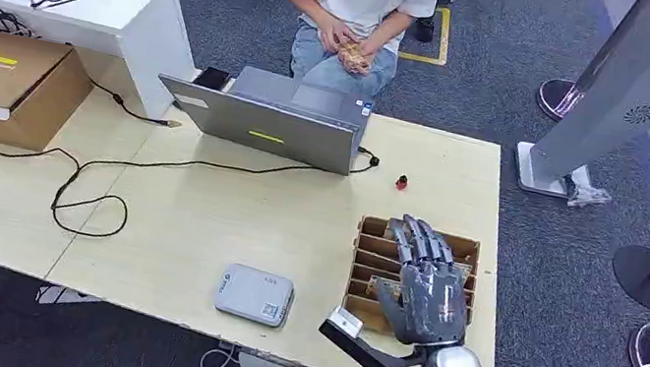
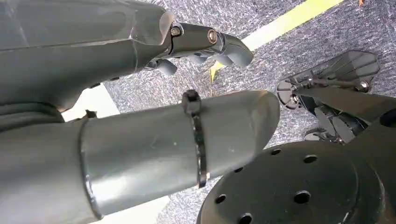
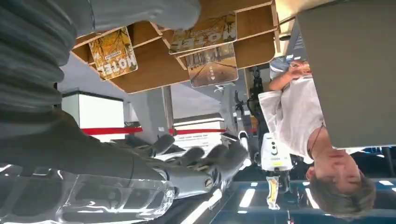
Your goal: Pass the card to the sensor for recognition and then transmit it.
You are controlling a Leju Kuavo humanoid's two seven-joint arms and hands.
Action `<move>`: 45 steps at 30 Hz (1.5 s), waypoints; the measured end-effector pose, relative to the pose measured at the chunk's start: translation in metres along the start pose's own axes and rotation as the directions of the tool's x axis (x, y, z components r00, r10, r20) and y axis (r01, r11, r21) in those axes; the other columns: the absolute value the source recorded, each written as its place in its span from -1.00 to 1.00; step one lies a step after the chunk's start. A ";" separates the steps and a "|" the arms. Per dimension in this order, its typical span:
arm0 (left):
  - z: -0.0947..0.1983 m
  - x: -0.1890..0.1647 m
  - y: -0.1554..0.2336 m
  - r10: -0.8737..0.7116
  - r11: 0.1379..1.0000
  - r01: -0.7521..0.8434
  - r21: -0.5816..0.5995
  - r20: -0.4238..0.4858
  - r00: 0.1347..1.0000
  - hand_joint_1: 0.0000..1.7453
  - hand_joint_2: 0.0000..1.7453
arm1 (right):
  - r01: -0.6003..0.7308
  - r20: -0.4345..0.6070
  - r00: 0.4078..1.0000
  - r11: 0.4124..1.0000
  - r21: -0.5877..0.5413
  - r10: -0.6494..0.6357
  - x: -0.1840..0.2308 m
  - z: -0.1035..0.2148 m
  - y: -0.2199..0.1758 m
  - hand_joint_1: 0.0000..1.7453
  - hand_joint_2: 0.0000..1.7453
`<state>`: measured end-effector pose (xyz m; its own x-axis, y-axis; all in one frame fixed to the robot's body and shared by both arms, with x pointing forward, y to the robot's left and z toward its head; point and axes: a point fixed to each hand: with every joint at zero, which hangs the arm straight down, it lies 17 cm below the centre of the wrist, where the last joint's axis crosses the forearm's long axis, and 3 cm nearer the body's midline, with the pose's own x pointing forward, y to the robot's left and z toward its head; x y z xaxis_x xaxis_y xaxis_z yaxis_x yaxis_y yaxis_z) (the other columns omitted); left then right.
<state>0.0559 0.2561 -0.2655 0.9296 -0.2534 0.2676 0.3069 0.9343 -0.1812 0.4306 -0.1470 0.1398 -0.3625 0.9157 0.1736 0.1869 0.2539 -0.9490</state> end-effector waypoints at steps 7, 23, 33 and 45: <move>0.000 -0.001 0.000 -0.005 1.000 0.005 -0.001 -0.003 1.000 -1.00 -1.00 | -0.009 0.010 1.000 1.000 0.008 0.009 0.002 -0.005 0.001 -0.04 1.00; 0.000 -0.001 0.000 0.004 1.000 -0.004 -0.003 -0.003 1.000 -1.00 -1.00 | -0.050 0.015 0.999 0.998 0.023 0.050 0.002 -0.013 0.003 0.30 1.00; 0.001 -0.003 -0.001 -0.010 1.000 0.010 -0.008 -0.010 1.000 -1.00 -1.00 | -0.086 0.009 0.996 0.995 0.046 0.086 -0.001 -0.016 0.009 0.42 1.00; 0.001 -0.003 -0.001 -0.013 1.000 0.013 -0.008 -0.009 1.000 -1.00 -1.00 | -0.098 -0.003 0.995 0.993 0.068 0.099 -0.007 -0.017 0.017 0.14 1.00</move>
<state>0.0526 0.2564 -0.2656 0.9272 -0.2678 0.2617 0.3205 0.9290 -0.1850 0.4517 -0.1440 0.1272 -0.3397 0.9372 0.0797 0.1589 0.1407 -0.9772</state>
